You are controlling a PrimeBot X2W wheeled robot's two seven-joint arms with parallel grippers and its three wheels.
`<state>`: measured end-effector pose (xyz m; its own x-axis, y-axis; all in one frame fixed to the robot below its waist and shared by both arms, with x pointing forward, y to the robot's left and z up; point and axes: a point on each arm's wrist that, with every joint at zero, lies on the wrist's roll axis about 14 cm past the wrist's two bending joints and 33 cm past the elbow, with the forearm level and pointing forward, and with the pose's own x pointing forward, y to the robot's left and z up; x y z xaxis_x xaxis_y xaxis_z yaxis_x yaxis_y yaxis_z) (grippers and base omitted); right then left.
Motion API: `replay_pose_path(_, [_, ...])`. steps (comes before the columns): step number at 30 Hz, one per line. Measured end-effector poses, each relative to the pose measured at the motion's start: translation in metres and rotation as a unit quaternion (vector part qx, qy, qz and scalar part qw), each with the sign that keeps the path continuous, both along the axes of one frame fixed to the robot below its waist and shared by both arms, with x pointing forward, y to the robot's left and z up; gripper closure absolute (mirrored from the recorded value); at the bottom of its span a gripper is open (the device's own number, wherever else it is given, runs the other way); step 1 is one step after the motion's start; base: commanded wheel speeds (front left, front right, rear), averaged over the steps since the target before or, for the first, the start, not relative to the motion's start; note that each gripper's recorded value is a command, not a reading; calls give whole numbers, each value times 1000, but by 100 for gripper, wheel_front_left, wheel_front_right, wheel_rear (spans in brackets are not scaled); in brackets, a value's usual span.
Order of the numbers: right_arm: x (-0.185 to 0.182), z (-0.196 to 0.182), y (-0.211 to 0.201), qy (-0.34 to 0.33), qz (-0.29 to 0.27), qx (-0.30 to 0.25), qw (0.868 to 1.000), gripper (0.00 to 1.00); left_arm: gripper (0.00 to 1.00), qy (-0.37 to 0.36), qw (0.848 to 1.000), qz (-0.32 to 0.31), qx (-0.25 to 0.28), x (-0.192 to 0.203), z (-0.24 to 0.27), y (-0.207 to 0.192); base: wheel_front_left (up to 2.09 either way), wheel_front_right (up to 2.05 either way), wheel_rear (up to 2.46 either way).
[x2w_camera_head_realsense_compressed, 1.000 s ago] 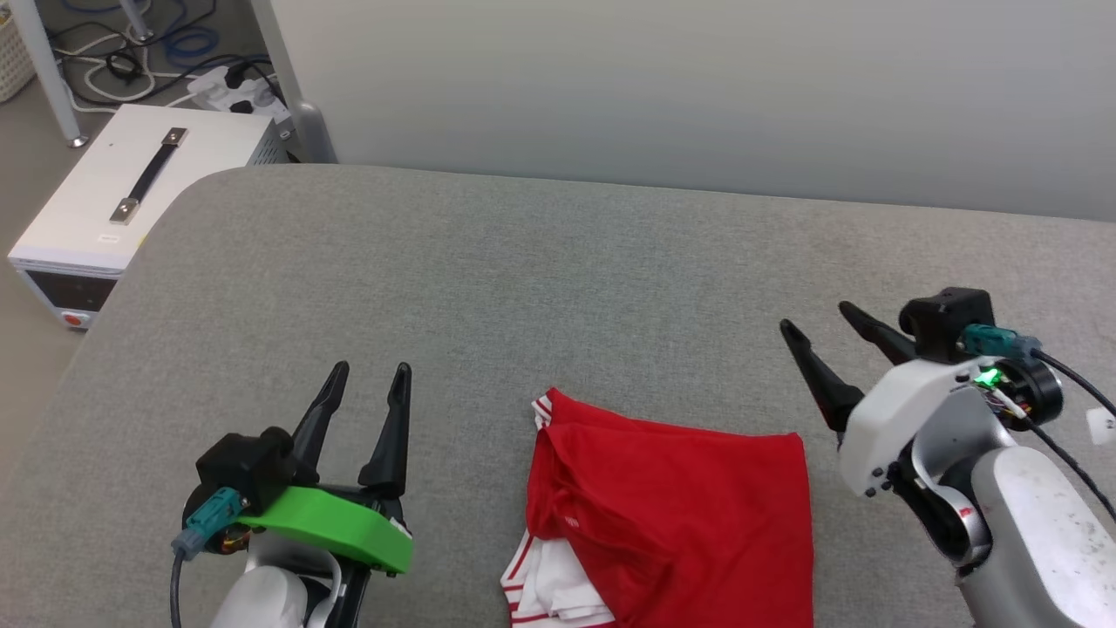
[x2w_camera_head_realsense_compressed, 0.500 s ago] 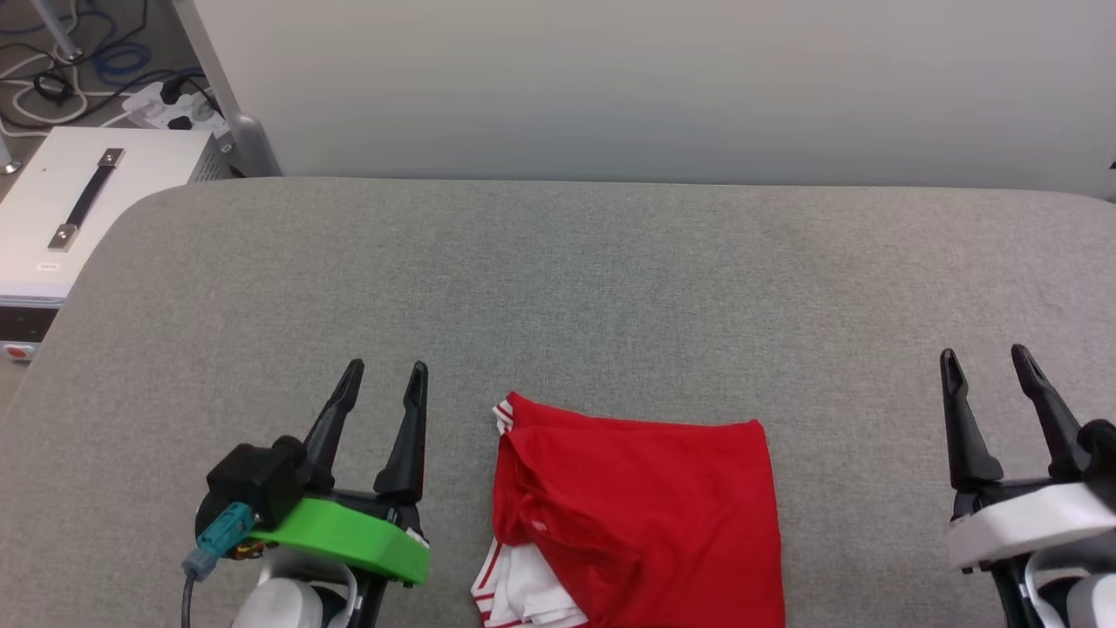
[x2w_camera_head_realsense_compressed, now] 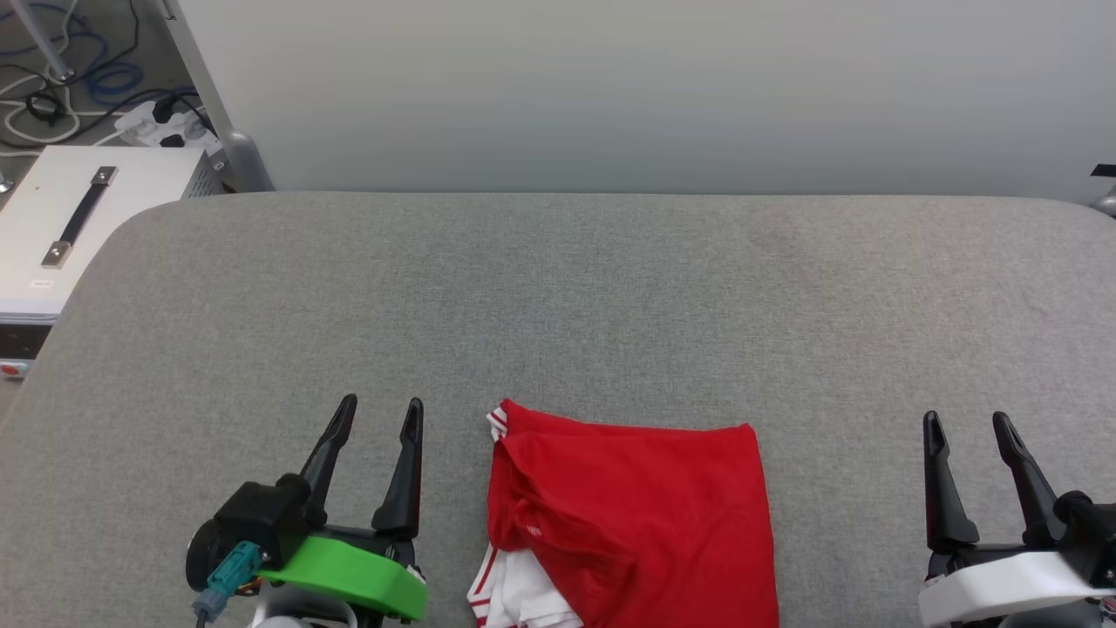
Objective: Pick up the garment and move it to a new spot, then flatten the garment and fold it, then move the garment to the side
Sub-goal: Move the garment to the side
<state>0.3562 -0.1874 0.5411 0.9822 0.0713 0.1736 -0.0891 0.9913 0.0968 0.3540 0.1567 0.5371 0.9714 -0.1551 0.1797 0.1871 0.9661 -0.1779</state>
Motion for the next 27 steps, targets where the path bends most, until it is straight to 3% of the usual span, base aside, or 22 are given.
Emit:
replay_pose_path(11, [2,-10,9,26,15,1,1000,0,0,0,1000,3,-1,0,0,1,0,0,0])
replay_pose_path(16, [5,-35,28,117,63,-15,991,0,0,6,1000,3,-1,2,-4,1,0,0,0])
replay_pose_path(18, [4,-47,37,170,86,-14,982,0,0,10,1000,3,-1,3,-6,1,0,0,0])
replay_pose_path(22, [-3,-74,61,295,143,-9,945,0,0,19,1000,1,-1,7,-12,0,0,0,0])
replay_pose_path(23, [-6,-81,67,329,156,-4,931,0,0,21,1000,-1,-1,9,-13,-1,0,0,0])
replay_pose_path(24, [-11,-90,75,377,174,-4,910,0,0,22,1000,-3,0,12,-14,-2,0,0,0])
replay_pose_path(27, [-8,-97,83,424,188,-9,886,0,0,25,1000,-5,-1,18,-16,-4,0,0,0])
